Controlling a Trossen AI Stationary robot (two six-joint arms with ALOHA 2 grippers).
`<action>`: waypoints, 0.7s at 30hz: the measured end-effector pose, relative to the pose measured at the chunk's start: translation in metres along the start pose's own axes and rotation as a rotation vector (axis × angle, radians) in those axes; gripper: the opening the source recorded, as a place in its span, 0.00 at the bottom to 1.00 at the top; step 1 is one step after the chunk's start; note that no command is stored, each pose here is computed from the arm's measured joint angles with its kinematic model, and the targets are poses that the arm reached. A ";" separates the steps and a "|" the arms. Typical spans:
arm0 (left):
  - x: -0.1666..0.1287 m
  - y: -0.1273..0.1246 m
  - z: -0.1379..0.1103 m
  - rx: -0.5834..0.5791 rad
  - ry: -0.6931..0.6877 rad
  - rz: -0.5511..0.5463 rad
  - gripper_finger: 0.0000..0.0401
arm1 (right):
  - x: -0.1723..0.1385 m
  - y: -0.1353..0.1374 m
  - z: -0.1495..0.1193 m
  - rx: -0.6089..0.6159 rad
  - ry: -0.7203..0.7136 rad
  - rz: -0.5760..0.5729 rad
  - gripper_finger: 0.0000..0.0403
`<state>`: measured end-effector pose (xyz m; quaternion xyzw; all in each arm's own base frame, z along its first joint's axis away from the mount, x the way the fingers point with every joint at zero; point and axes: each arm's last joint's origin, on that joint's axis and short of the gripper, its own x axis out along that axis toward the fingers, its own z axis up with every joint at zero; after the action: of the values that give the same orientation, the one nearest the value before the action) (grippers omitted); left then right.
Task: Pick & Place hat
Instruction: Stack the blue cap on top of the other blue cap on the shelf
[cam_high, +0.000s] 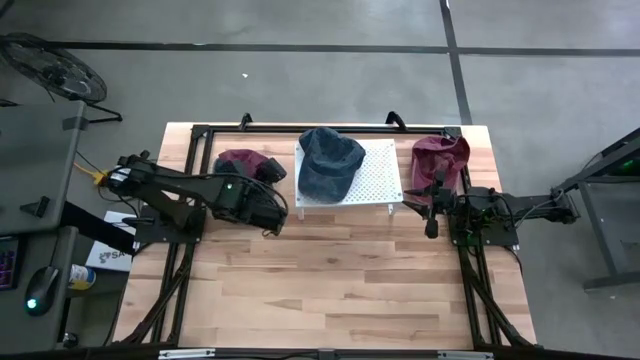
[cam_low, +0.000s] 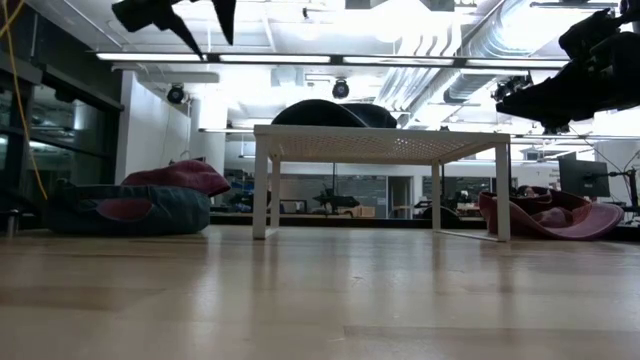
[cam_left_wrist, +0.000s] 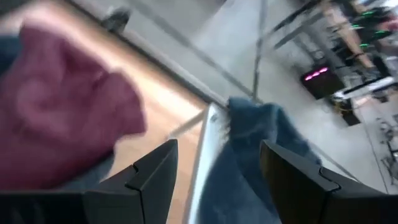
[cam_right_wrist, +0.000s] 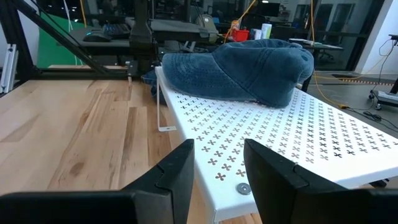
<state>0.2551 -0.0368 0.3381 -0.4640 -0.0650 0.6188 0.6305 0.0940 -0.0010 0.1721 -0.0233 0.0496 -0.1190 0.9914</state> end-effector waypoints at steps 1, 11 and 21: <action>0.000 -0.001 0.000 0.029 -0.024 -0.021 0.56 | 0.000 0.000 0.000 0.000 -0.001 0.001 0.33; 0.003 -0.003 -0.003 0.459 -0.185 -0.105 0.56 | 0.000 0.000 0.000 -0.001 0.004 0.000 0.33; 0.033 -0.009 0.015 0.892 -0.246 0.079 0.56 | 0.000 0.000 0.000 -0.001 0.003 0.000 0.33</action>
<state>0.2591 0.0002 0.3370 -0.0726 0.1511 0.6604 0.7319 0.0944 -0.0010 0.1719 -0.0237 0.0511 -0.1189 0.9913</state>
